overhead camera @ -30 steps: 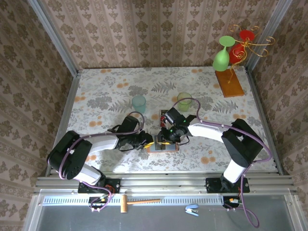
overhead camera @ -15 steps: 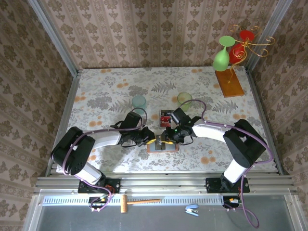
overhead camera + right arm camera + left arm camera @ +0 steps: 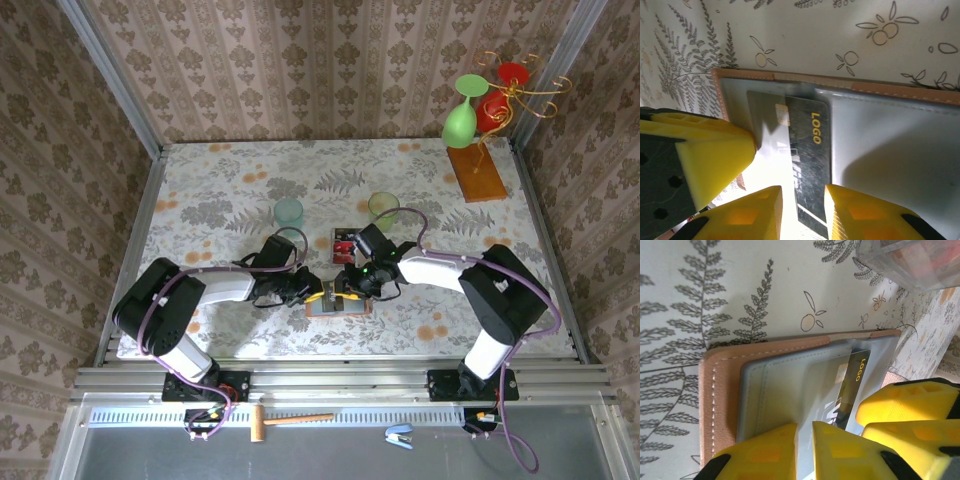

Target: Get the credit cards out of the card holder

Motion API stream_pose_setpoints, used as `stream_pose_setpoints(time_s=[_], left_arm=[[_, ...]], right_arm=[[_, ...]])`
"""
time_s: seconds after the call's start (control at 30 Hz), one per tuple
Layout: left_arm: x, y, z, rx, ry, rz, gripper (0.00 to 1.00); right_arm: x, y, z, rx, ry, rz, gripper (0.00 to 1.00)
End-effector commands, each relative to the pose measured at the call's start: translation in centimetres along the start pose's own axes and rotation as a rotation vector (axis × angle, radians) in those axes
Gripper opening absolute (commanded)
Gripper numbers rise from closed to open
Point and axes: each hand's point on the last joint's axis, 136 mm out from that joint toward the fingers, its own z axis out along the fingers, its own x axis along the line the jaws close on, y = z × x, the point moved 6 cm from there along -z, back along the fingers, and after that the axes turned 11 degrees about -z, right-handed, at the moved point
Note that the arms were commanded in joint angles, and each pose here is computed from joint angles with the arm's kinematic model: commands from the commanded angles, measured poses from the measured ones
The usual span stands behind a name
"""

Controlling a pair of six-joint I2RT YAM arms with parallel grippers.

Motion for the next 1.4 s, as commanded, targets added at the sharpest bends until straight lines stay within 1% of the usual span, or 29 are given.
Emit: stream_pose_setpoints(time_s=[0.0, 0.2, 0.4, 0.57, 0.67, 0.8, 1.03, 1.37], left_arm=[[0.8, -0.4, 0.3, 0.018, 0.019, -0.004, 0.16], [1.1, -0.4, 0.3, 0.019, 0.026, -0.011, 0.17], [1.3, -0.4, 0.4, 0.02, 0.029, -0.015, 0.17], [1.3, -0.4, 0.4, 0.021, 0.029, -0.018, 0.17], [1.4, -0.4, 0.4, 0.02, 0.03, -0.019, 0.17], [1.4, -0.5, 0.4, 0.02, 0.027, -0.018, 0.17], [1.4, -0.6, 0.2, 0.019, 0.027, -0.017, 0.17], [1.5, -0.7, 0.0, 0.012, 0.029, -0.018, 0.18]], right_arm=[[-0.6, -0.2, 0.5, 0.019, 0.007, 0.022, 0.29], [-0.9, -0.2, 1.0, 0.028, 0.01, 0.029, 0.28], [-0.8, -0.3, 1.4, 0.037, 0.046, 0.037, 0.28], [-0.4, -0.3, 1.0, 0.024, 0.074, 0.045, 0.27], [-0.1, -0.2, 0.5, 0.01, 0.079, 0.041, 0.26], [0.3, 0.0, 0.0, -0.001, 0.088, 0.04, 0.21], [0.0, -0.1, 0.4, 0.007, 0.085, 0.044, 0.13], [-1.2, -0.7, 0.2, 0.012, 0.034, 0.045, 0.12]])
